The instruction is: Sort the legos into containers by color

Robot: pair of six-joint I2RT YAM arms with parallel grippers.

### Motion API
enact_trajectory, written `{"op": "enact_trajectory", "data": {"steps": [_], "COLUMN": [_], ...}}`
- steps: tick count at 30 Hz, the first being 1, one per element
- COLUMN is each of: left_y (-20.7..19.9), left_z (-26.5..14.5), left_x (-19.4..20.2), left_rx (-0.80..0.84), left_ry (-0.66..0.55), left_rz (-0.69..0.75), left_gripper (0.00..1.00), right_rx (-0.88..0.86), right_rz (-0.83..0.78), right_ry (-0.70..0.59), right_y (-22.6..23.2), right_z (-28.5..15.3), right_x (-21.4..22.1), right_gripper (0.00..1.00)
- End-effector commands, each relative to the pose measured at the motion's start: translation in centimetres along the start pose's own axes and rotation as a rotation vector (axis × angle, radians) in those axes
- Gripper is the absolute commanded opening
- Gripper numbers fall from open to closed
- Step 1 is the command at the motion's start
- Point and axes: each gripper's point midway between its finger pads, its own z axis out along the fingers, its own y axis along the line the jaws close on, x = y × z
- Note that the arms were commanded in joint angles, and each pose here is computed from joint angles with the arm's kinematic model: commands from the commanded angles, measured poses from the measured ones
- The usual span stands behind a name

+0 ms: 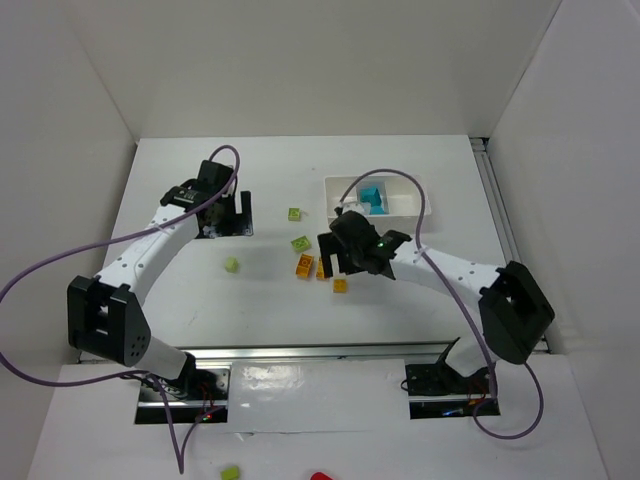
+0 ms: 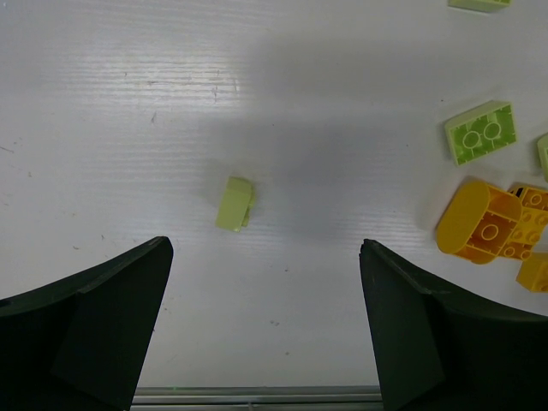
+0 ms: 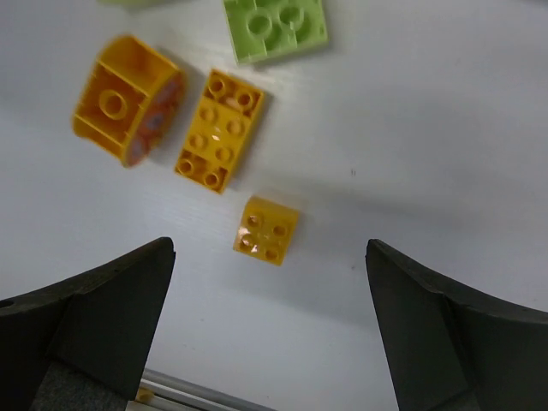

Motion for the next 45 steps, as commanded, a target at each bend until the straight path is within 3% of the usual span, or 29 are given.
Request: {"op": "enact_trajectory", "data": {"steps": [1, 6, 14, 18, 22, 29, 41, 43, 45], "left_y": [-0.3, -0.3, -0.3, -0.3, -0.3, -0.2, 0.1, 0.1, 0.0], "left_z": [-0.2, -0.2, -0.3, -0.3, -0.3, -0.1, -0.2, -0.4, -0.4], "left_x": [-0.7, -0.7, -0.5, -0.5, -0.5, -0.2, -0.1, -0.2, -0.5], "left_rx": [0.009, 0.009, 0.009, 0.009, 0.009, 0.006, -0.004, -0.004, -0.003], "left_ry": [-0.015, -0.015, -0.015, -0.015, -0.015, -0.007, -0.01, -0.012, -0.015], "left_rz": [0.007, 0.007, 0.007, 0.007, 0.007, 0.008, 0.008, 0.017, 0.017], "left_gripper": [1.0, 1.0, 1.0, 1.0, 1.0, 1.0, 1.0, 1.0, 1.0], "right_rx": [-0.039, -0.038, 0.014, 0.032, 0.066, 0.137, 0.213, 0.23, 0.26], "right_rz": [0.03, 0.016, -0.013, -0.02, -0.016, 0.024, 0.102, 0.119, 0.125], "right_ry": [0.133, 0.171, 0.196, 0.162, 0.06, -0.12, -0.26, -0.246, -0.248], "right_y": [1.0, 1.1, 1.2, 1.4, 1.3, -1.2, -4.6, -5.7, -6.3], "right_z": [1.6, 3.0, 4.7, 4.2, 1.7, -0.6, 5.5, 7.4, 7.2], "right_x": [4.0, 5.8, 7.0, 5.6, 1.6, -8.1, -18.4, -18.7, -20.0], "right_gripper": [1.0, 0.92, 0.57, 0.39, 0.35, 0.35, 0.37, 0.47, 0.72]}}
